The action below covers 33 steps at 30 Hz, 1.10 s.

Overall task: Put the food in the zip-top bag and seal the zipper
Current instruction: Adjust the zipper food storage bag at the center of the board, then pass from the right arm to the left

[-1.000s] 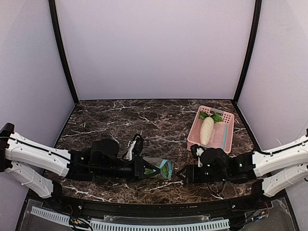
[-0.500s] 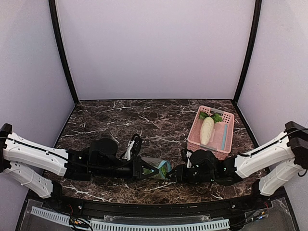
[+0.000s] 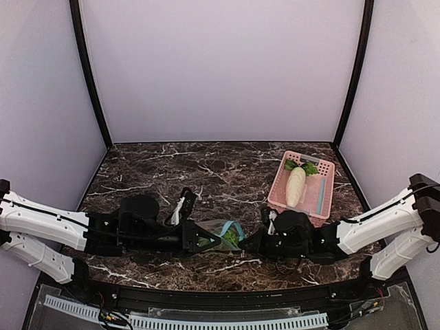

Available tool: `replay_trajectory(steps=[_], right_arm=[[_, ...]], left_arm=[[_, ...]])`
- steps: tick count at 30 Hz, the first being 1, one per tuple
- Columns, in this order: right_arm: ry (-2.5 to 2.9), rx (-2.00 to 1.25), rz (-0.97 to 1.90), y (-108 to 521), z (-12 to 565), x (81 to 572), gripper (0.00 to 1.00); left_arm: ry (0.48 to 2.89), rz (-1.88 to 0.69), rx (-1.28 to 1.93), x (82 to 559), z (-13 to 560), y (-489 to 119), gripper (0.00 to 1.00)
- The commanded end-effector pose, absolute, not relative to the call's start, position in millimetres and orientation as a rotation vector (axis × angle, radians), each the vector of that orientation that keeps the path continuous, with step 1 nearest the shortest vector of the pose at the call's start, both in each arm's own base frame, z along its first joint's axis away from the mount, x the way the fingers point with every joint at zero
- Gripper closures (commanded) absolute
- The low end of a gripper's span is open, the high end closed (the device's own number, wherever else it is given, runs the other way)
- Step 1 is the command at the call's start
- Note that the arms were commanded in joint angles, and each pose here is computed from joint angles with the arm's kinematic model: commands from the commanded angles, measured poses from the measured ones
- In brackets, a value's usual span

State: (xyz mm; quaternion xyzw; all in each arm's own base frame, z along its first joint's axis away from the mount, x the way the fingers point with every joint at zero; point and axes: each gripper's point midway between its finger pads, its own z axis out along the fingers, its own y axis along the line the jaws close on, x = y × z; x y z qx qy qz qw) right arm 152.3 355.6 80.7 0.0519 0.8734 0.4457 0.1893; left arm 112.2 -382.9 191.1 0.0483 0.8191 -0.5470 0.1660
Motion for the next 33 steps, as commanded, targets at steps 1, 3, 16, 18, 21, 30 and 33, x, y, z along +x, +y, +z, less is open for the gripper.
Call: replay_trajectory(steps=[1, 3, 16, 18, 21, 30, 33], right_arm=[[2.324, 0.111, 1.170, 344, 134, 171, 1.00], [2.277, 0.065, 1.092, 335, 160, 178, 1.00], [2.336, -0.111, 0.820, 313, 195, 179, 1.00], [2.346, -0.108, 0.824, 316, 189, 178, 1.00], [2.355, -0.128, 0.856, 323, 181, 174, 1.00], [2.372, -0.211, 0.906, 337, 174, 164, 1.00], [2.360, -0.218, 0.920, 337, 178, 161, 1.00]], left_arm=[[2.302, -1.497, 0.122, 119, 199, -358, 0.99], [2.292, -1.466, 0.108, 123, 202, -346, 0.99], [2.351, -1.408, 0.340, 107, 202, -337, 0.76], [2.355, -1.358, 0.391, 107, 201, -334, 0.58], [2.396, -1.157, 0.441, 114, 193, -316, 0.32], [2.328, -0.965, 0.677, 125, 208, -322, 0.16], [2.343, -0.883, 0.756, 132, 203, -336, 0.14]])
